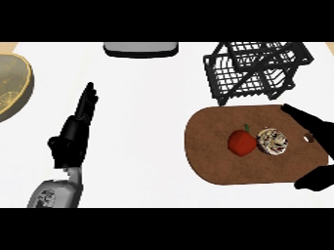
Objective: Pick the cupcake from the cutting board and place it in the tiered basket
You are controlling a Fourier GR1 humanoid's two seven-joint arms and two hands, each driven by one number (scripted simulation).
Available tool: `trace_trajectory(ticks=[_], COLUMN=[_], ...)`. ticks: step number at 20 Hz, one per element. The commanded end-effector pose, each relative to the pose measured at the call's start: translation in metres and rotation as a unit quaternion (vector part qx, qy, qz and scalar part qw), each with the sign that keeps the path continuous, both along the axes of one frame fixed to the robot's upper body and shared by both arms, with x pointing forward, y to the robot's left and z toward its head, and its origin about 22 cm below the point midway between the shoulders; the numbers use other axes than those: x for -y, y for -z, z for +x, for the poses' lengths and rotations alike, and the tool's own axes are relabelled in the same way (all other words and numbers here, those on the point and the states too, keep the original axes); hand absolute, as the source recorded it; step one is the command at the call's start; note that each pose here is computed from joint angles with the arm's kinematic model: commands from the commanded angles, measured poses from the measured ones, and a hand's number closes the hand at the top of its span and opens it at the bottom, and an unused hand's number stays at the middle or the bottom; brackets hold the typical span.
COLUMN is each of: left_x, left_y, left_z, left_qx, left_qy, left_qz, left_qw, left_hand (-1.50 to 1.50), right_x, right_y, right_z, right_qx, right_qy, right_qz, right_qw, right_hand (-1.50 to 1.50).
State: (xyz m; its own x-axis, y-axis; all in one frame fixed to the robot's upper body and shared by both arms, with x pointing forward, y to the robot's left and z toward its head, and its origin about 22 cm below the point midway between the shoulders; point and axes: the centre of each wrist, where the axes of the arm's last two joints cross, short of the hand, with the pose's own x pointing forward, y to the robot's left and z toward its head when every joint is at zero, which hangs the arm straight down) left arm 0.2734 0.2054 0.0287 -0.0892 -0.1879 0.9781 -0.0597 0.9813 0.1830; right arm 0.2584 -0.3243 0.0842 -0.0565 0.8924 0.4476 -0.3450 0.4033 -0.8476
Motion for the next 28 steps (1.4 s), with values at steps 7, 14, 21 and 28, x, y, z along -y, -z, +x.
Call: trace_trajectory(ticks=[7, 14, 21, 28], left_x=[0.0, -0.01, -0.016, -0.01], left_y=[0.006, -0.01, -0.007, -0.009], left_z=[0.009, -0.001, -0.001, 0.006], left_qx=[0.007, 0.004, 0.005, 0.001], left_qy=[0.0, 0.009, -0.004, -0.01], left_qz=[-0.003, 0.003, 0.005, -0.001], left_qw=[1.0, 0.9999, 1.0, 1.0], left_hand=[0.0, 0.0, 0.0, 0.0], right_x=[-0.009, -0.016, -0.023, -0.016], right_y=[0.011, 0.032, 0.038, 0.061], right_z=[-0.006, 0.007, 0.013, 0.005], right_qx=[-0.002, 0.003, 0.091, 0.133], right_qy=[-0.001, 0.014, 0.022, 0.035], right_qz=[0.015, 0.047, 0.006, -0.02], right_qw=[1.0, 0.999, 0.996, 0.99], right_hand=[-1.5, -1.5, 1.5, 1.5])
